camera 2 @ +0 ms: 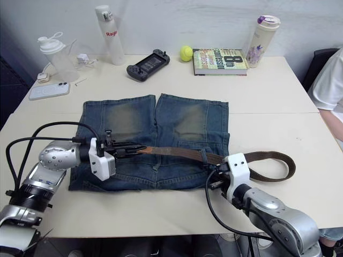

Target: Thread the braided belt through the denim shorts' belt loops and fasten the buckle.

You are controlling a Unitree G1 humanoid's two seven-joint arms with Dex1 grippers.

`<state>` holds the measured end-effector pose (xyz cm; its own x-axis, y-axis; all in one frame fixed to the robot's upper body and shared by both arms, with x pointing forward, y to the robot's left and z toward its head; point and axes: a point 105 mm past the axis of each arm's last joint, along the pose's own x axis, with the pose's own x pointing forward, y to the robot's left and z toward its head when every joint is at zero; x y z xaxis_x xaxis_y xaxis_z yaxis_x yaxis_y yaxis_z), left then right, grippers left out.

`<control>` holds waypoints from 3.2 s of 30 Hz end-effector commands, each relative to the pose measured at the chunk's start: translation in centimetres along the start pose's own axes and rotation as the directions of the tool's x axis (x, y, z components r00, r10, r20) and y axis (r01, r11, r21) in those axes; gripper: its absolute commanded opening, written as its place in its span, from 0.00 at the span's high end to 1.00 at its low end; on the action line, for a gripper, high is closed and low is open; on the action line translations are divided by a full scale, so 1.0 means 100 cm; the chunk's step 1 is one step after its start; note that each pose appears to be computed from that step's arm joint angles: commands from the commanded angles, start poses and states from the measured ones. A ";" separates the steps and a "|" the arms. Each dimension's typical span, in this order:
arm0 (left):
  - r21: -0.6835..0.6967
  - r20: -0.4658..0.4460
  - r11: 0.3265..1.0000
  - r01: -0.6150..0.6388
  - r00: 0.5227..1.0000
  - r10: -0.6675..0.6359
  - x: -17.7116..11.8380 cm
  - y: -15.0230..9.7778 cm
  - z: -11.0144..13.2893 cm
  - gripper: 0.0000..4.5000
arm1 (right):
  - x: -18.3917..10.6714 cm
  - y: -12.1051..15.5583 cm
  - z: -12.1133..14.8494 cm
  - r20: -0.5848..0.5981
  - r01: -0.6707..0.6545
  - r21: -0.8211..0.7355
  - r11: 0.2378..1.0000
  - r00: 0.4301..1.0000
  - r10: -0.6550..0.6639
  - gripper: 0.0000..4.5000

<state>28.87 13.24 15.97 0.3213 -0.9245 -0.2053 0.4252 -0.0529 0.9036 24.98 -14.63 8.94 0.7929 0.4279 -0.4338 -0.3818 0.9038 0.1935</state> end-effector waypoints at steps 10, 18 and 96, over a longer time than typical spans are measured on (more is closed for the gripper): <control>0.021 0.034 0.997 -0.072 0.997 0.071 0.008 0.011 0.012 1.00 | -0.076 0.031 0.058 0.123 -0.408 0.105 0.907 0.910 0.395 0.01; 0.054 0.048 0.995 -0.086 0.995 0.083 0.009 0.015 0.017 1.00 | -0.041 0.094 0.072 0.404 -0.559 0.621 0.550 0.829 0.387 0.01; -0.787 -0.164 0.596 -0.158 0.985 0.045 -0.071 -0.021 0.006 0.43 | 0.032 0.068 0.054 0.461 -0.499 0.655 0.567 0.859 0.223 1.00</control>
<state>25.17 19.77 15.42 0.4772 -0.8484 -0.2290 0.8700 0.4195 0.2590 27.46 -7.25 12.82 0.8198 0.5715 0.0380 -0.2699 0.3268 0.9057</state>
